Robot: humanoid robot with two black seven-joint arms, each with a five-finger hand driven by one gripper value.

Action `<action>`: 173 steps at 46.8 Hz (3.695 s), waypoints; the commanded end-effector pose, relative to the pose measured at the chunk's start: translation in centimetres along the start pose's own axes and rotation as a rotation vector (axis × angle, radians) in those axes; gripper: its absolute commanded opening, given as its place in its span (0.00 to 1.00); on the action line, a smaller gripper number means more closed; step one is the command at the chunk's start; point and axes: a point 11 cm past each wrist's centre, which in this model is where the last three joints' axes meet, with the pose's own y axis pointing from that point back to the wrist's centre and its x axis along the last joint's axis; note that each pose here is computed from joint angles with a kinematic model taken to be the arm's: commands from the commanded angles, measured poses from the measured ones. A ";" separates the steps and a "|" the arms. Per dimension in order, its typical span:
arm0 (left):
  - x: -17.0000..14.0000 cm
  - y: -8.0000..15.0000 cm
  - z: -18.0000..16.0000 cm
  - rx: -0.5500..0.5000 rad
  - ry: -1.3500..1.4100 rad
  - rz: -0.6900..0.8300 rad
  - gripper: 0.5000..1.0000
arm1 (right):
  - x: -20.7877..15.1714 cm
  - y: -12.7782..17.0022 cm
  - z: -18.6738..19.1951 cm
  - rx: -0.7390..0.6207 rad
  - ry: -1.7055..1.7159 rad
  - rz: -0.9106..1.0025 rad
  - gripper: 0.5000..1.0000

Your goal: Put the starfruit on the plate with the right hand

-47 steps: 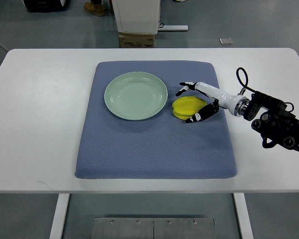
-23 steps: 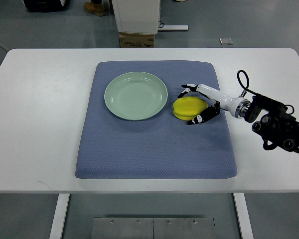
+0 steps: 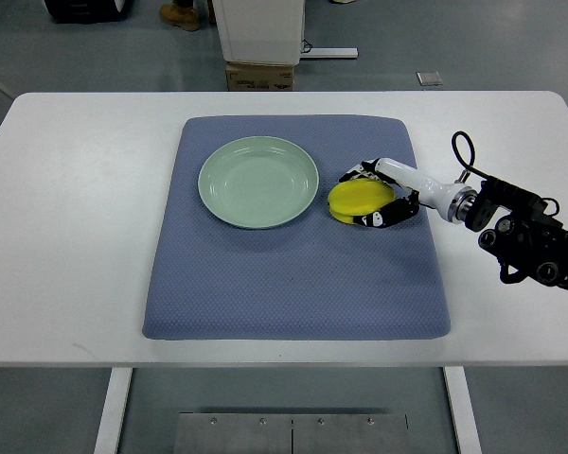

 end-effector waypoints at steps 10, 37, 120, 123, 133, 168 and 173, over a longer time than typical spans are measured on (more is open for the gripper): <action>0.0 0.0 0.0 0.000 0.001 0.000 1.00 | 1.6 -0.3 -1.0 0.032 -0.033 0.067 0.00; 0.0 0.0 0.0 0.000 0.001 0.000 1.00 | 4.1 -3.5 -8.3 0.177 -0.022 0.113 0.00; 0.0 0.0 -0.1 0.001 0.001 0.000 1.00 | -4.9 -7.6 -11.1 0.016 0.101 -0.118 0.00; 0.0 0.0 0.0 0.000 0.001 0.000 1.00 | -4.9 -7.6 -11.2 0.018 0.096 -0.114 0.00; 0.0 0.0 0.0 0.000 -0.001 0.000 1.00 | -4.2 -7.7 -11.6 0.025 0.007 -0.082 1.00; 0.0 0.0 0.0 0.000 0.001 0.000 1.00 | 2.1 -7.8 -13.6 0.076 -0.341 0.124 1.00; 0.0 0.0 0.0 0.000 0.001 0.000 1.00 | 4.0 -7.2 -11.8 0.051 -0.452 0.213 1.00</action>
